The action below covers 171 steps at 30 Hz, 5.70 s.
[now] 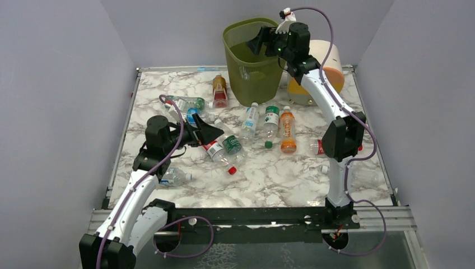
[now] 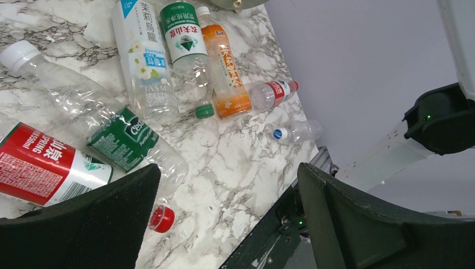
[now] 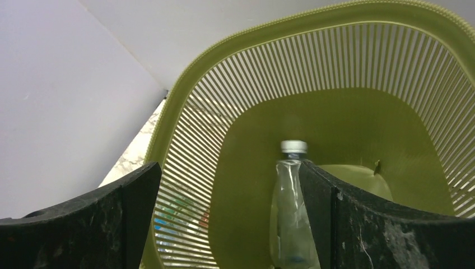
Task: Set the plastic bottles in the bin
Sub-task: Place the plastic bottle in the trash bin, then pick up the plastic bottle at the center of the board, then place the plastic bottle in the trash bin.
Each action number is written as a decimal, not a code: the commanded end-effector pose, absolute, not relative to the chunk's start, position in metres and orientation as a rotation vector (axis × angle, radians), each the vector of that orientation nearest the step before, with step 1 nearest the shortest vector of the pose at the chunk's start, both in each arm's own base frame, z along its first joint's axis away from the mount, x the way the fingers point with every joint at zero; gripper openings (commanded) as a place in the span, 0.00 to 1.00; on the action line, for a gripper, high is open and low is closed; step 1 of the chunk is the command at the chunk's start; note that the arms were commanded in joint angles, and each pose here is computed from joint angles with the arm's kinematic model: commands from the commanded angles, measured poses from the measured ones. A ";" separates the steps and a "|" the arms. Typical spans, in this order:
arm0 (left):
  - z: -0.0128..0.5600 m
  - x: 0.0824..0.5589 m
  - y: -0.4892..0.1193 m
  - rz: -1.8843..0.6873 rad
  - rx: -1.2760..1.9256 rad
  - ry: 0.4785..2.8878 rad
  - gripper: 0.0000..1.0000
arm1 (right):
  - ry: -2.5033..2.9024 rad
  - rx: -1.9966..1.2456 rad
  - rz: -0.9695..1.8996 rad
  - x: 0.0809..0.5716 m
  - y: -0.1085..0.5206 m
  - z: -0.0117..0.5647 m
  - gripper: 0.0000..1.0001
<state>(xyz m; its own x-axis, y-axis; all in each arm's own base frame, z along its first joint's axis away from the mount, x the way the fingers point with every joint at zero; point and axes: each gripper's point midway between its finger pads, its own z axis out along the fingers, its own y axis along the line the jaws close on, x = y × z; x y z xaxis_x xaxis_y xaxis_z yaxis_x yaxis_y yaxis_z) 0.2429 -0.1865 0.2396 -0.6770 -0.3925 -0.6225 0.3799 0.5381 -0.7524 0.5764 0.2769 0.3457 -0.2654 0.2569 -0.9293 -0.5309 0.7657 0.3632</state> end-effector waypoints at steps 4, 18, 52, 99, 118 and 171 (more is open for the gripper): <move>0.241 0.246 -0.186 -1.200 -0.015 1.961 0.99 | 1.585 -0.230 0.754 0.530 0.256 0.413 0.99; 0.234 0.241 -0.198 -1.306 0.043 1.933 0.99 | 1.802 -0.178 0.652 0.425 0.204 0.367 0.99; 0.139 0.289 -0.216 -1.343 0.009 2.158 0.99 | 2.257 0.027 0.539 0.370 0.171 0.173 0.99; 0.212 0.241 -0.208 -1.389 0.066 2.023 0.99 | 2.559 0.134 0.164 0.343 0.123 0.042 0.79; 0.229 0.231 -0.201 -1.351 0.034 2.021 0.99 | 2.597 0.080 0.183 0.348 0.130 0.020 0.53; 0.216 0.259 -0.212 -1.363 0.074 2.041 0.99 | 1.684 -0.191 0.862 0.449 0.247 0.404 0.54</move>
